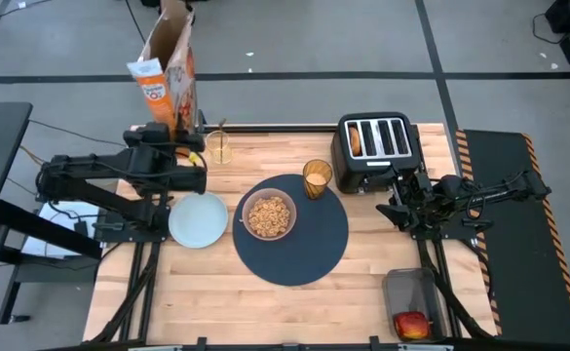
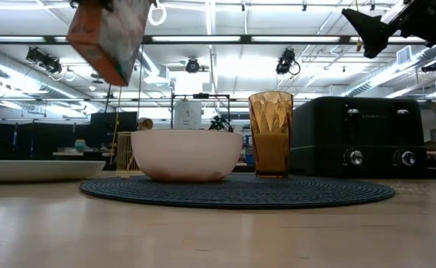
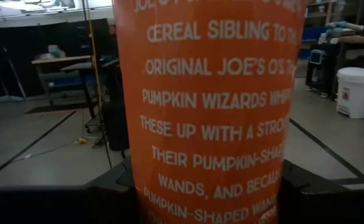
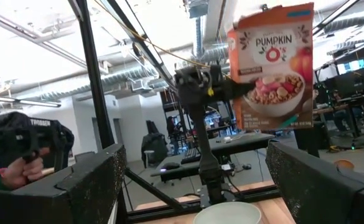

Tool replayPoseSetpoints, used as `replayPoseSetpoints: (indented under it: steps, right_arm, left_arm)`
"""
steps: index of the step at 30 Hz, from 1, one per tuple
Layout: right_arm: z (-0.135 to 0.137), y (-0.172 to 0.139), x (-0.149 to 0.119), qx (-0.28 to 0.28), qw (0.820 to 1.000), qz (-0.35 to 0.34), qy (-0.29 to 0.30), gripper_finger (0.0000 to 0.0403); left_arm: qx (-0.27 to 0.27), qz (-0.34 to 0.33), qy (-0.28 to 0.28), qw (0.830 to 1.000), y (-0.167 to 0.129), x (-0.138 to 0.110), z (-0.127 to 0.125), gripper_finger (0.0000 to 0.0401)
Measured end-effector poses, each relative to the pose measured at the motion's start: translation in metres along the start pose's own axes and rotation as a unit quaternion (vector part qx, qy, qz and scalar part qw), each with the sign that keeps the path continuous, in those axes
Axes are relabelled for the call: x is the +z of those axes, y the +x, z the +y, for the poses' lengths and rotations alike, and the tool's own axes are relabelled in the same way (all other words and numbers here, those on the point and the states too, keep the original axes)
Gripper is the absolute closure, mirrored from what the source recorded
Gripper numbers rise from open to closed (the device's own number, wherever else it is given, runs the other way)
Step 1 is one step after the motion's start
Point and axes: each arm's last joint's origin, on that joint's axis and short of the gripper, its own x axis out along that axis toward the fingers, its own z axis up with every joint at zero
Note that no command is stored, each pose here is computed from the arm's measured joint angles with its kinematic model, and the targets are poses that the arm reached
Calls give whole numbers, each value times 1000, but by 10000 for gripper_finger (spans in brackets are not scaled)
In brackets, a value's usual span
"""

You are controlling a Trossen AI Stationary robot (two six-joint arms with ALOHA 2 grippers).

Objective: Arrange a breakfast setting
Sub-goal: Pour the cereal from the orange cereal box into the light orange bowl

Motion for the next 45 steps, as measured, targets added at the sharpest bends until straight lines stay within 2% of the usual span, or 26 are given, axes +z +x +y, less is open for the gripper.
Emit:
replayPoseSetpoints:
  steps: [6, 13, 25, 32, 37, 45]
  right_arm:
    - [0, 0, -1, 2, 1000, 5, 10, 16]
    - [2, 0, -6, 44, 998, 35, 29, 16]
    - [8, -1, -8, 66, 996, 50, 35, 16]
    - [10, -2, -12, 75, 995, 69, 22, 16]
    - [11, -2, -15, 73, 994, 82, 14, 16]
    - [10, 0, -21, 55, 993, 101, 7, 16]
  left_arm:
    - [22, 1, 7, 1000, 7, -46, 3, 202]
    - [49, 0, -15, 999, 14, -93, 13, 203]
    - [50, -1, -41, 998, 13, -170, 28, 203]
    - [53, -3, -69, 996, 13, -203, 37, 203]
    - [79, 0, -79, 994, 19, -226, 38, 203]
    - [129, -2, -59, 990, 34, -227, 32, 204]
